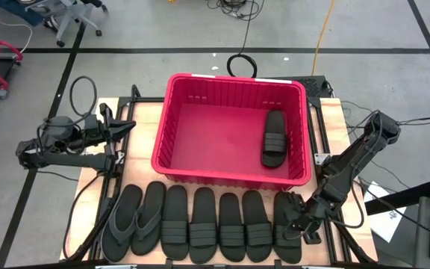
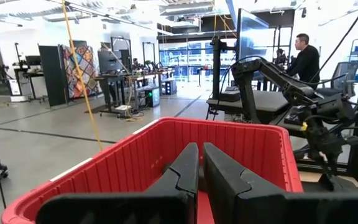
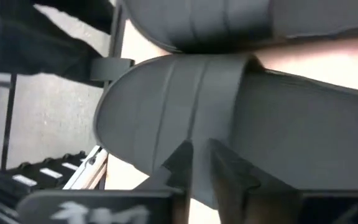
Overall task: Pick and place slides into bin
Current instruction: Put the black slide into the red container
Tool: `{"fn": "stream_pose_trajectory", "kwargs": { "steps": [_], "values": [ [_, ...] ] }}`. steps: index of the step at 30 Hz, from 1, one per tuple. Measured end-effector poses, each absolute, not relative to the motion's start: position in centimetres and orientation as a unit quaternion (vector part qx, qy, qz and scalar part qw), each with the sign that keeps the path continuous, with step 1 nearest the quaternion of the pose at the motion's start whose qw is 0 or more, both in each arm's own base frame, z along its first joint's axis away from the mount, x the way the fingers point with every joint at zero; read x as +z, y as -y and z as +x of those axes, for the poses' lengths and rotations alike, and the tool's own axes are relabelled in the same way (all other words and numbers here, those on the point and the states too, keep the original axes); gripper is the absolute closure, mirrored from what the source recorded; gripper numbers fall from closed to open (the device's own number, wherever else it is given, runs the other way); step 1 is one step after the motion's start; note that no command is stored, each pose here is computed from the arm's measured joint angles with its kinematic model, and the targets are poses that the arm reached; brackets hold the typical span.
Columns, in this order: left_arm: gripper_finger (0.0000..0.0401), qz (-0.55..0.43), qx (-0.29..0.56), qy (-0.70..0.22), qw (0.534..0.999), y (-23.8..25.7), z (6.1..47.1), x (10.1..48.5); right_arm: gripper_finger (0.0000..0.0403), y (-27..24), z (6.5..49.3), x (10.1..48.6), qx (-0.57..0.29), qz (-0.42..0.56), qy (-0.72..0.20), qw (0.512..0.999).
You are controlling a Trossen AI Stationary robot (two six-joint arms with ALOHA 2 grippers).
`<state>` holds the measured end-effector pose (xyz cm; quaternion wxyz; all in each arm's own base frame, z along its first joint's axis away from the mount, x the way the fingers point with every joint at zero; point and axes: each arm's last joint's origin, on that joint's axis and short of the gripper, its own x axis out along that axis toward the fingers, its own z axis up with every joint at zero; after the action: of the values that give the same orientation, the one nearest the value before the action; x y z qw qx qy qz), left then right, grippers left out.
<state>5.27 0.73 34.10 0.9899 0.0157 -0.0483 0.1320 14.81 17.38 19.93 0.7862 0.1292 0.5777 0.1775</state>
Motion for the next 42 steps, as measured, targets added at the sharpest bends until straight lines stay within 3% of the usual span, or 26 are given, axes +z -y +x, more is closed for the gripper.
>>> {"fn": "stream_pose_trajectory", "kwargs": {
  "steps": [11, 19, 29, 33, 37, 42],
  "values": [
    [0.0375, 0.013, 0.131, 0.056, 0.99, -0.7, 5.3, 34.2, 0.0204, -16.7, 14.6, 18.2, 0.15, 0.163, -0.589, 0.777],
    [0.0375, 0.007, 0.131, 0.057, 0.99, -0.7, 5.3, 34.2, 0.0181, -17.1, 14.4, 16.3, 0.239, 0.245, -0.565, 0.751],
    [0.0375, 0.006, 0.131, 0.057, 0.99, -0.7, 5.3, 34.2, 0.022, -16.9, 14.1, 15.2, 0.277, 0.272, -0.533, 0.752],
    [0.0375, 0.006, 0.131, 0.057, 0.99, -0.7, 5.3, 34.2, 0.028, -16.9, 14.1, 15.2, 0.278, 0.271, -0.532, 0.753],
    [0.0375, 0.001, 0.131, 0.057, 0.99, -0.7, 5.3, 34.2, 0.0375, -17.1, 14.2, 15.5, 0.292, 0.274, -0.522, 0.753],
    [0.0375, 0.0, 0.131, 0.057, 0.99, -0.7, 5.3, 34.2, 0.0392, -17.9, 14.7, 16.8, 0.341, 0.31, -0.491, 0.739]
  ]
}}
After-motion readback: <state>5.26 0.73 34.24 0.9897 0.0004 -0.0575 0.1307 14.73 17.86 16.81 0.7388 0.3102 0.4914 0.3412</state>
